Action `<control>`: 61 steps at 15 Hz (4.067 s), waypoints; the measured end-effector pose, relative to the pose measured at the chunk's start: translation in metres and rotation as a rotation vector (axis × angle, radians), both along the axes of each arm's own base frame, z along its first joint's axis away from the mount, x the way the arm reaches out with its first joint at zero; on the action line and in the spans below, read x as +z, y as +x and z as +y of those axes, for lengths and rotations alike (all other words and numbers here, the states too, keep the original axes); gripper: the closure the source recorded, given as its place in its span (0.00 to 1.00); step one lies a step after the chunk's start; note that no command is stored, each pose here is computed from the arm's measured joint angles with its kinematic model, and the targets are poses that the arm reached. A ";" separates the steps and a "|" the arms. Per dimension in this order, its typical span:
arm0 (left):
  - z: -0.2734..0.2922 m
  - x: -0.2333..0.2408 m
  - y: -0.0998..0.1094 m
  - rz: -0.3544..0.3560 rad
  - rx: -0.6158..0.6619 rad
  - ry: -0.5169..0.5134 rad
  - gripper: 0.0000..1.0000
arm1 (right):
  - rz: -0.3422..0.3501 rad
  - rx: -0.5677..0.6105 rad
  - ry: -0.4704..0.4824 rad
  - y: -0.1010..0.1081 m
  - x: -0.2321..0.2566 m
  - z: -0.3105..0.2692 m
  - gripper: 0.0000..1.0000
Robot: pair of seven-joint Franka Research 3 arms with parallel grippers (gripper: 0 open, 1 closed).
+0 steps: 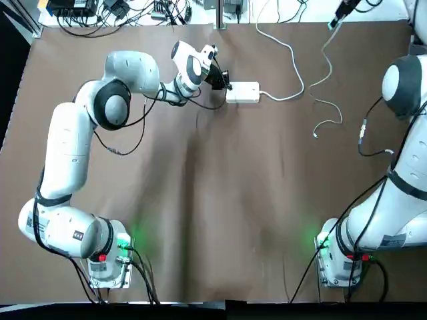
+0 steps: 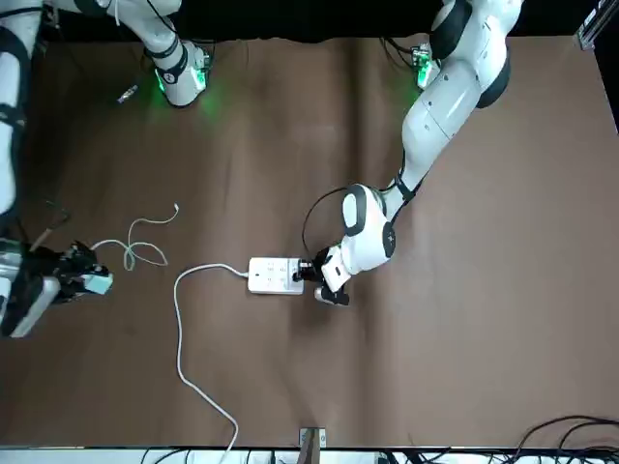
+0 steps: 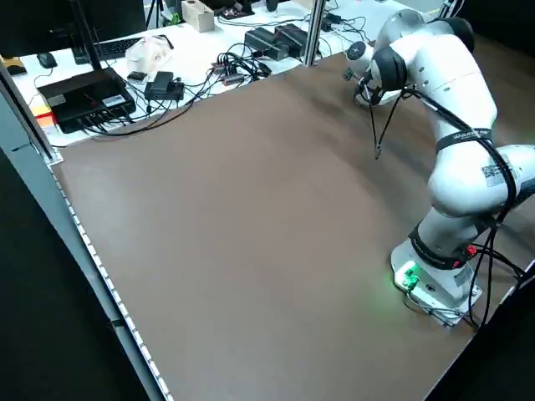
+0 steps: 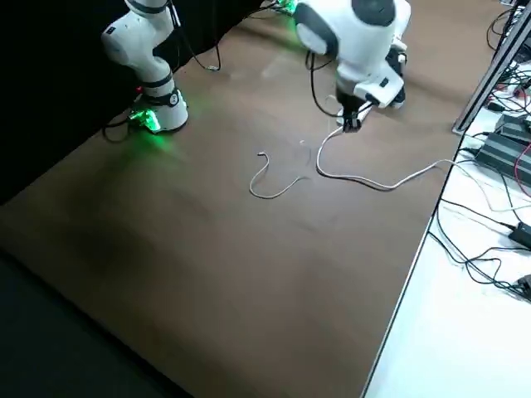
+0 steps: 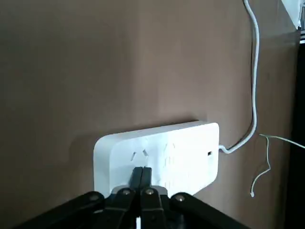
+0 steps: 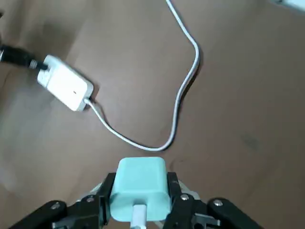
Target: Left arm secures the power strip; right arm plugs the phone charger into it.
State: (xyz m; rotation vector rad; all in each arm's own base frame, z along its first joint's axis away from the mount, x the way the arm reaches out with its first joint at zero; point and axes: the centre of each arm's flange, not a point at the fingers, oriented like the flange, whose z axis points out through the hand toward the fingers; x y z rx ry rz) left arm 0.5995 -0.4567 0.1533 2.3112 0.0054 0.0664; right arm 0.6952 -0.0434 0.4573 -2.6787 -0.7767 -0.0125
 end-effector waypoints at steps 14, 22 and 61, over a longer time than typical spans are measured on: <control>0.000 0.000 0.000 0.000 0.000 0.000 0.99 | 0.207 -0.391 -0.234 -0.025 -0.032 0.241 0.52; 0.000 0.000 0.000 0.000 0.000 0.000 0.99 | 0.305 -0.484 -0.340 -0.051 -0.107 0.327 0.52; 0.000 0.000 0.000 -0.001 0.001 0.000 0.99 | 0.222 -0.668 -0.309 -0.078 -0.211 0.406 0.52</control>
